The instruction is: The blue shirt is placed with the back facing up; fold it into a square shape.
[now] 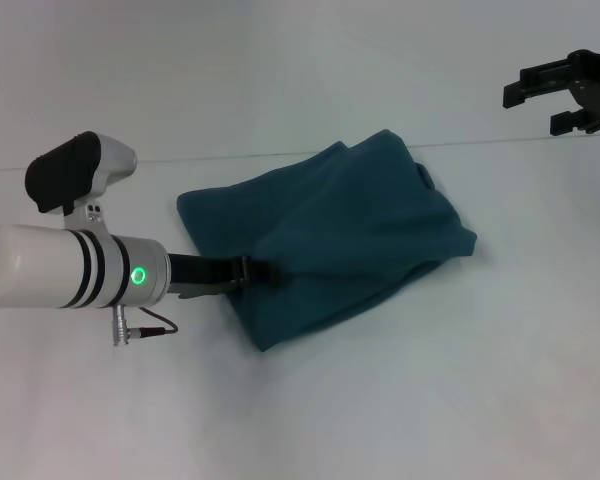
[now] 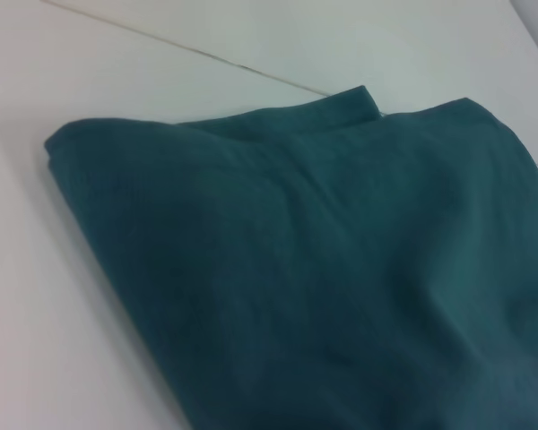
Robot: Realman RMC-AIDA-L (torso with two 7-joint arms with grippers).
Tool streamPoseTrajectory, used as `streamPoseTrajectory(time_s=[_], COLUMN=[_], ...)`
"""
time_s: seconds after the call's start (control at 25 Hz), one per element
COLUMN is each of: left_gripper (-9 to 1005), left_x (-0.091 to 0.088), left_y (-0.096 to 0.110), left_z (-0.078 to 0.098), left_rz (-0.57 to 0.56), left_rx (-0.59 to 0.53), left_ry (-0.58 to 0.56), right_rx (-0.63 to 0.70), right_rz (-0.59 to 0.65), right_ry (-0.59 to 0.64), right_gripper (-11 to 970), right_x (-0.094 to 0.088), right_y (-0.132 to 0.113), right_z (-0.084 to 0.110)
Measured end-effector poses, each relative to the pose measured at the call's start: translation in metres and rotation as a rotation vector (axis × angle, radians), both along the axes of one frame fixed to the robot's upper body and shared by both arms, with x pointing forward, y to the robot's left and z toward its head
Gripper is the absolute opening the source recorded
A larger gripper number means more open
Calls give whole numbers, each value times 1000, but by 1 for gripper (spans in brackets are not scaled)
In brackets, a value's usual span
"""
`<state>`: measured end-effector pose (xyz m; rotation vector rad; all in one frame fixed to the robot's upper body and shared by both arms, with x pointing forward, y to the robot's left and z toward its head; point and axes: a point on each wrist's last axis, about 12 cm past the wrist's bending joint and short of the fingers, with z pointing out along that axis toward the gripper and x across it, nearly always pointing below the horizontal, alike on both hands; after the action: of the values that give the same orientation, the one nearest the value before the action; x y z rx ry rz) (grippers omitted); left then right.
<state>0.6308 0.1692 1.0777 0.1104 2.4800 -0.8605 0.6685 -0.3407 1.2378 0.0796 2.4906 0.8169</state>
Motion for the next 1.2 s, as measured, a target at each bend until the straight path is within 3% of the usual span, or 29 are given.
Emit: streamPoseTrajectory(time_s=[0.56, 0.76, 0.96, 1.0, 1.2], left_gripper=[192, 62, 56, 55, 64], left_x=[-1, -8, -25, -41, -61], left_y=[-2, 5, 22, 41, 84], left_z=[5, 11, 18, 19, 18], left_rz=[-23, -65, -141, -189, -193], left_rx=[-17, -42, -69, -81, -92], left_ry=[4, 15, 40, 74, 100], right_rx=[2, 11, 30, 33, 40], right_rz=[1, 5, 3, 2, -7], right_ry=[2, 4, 13, 16, 25], right_gripper=[941, 941, 941, 941, 940], right_x=[0, -1, -5, -6, -9], right_y=[1, 1, -1, -2, -7], right_z=[-1, -1, -5, -6, -10])
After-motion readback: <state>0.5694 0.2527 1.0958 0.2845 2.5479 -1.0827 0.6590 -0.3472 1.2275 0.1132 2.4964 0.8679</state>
